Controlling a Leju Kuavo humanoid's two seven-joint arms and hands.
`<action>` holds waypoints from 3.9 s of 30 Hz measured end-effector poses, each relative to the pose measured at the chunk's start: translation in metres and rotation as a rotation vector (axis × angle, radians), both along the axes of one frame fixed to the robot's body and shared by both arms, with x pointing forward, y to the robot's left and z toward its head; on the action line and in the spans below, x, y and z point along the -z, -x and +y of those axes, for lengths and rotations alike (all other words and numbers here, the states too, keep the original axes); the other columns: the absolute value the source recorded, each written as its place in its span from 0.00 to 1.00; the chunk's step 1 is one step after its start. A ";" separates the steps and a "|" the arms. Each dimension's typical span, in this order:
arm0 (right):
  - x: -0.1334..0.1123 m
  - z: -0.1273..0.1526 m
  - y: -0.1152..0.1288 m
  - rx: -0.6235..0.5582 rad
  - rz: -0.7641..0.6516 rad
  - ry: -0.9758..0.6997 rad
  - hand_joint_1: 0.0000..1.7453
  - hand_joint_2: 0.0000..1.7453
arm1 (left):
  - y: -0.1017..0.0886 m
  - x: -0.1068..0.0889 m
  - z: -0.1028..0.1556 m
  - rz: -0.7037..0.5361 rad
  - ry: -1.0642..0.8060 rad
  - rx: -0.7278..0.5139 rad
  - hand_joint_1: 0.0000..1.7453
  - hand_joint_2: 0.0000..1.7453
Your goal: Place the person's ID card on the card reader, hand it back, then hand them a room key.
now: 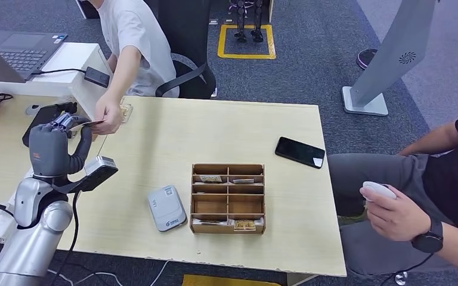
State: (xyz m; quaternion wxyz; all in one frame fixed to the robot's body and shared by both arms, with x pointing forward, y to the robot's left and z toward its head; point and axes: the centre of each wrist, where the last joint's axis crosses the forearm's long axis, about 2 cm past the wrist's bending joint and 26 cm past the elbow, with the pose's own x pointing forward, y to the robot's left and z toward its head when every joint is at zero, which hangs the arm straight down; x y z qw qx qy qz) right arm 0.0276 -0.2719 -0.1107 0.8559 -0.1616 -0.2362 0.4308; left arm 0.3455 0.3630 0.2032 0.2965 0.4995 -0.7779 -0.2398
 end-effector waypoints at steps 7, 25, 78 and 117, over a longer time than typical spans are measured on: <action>0.000 0.000 0.001 0.013 0.003 0.002 0.00 1.00 | -0.002 0.007 0.002 0.155 0.076 0.013 0.00 1.00; 0.000 0.002 0.009 0.061 0.020 0.018 0.00 1.00 | 0.052 0.036 -0.053 0.424 0.004 0.326 0.00 1.00; -0.002 0.023 -0.006 0.092 0.028 0.011 0.00 1.00 | 0.142 0.098 -0.149 0.532 -0.128 0.537 0.00 1.00; -0.004 0.028 -0.020 0.094 0.020 0.007 0.00 1.00 | 0.111 0.112 -0.180 0.560 -0.111 0.411 0.00 1.00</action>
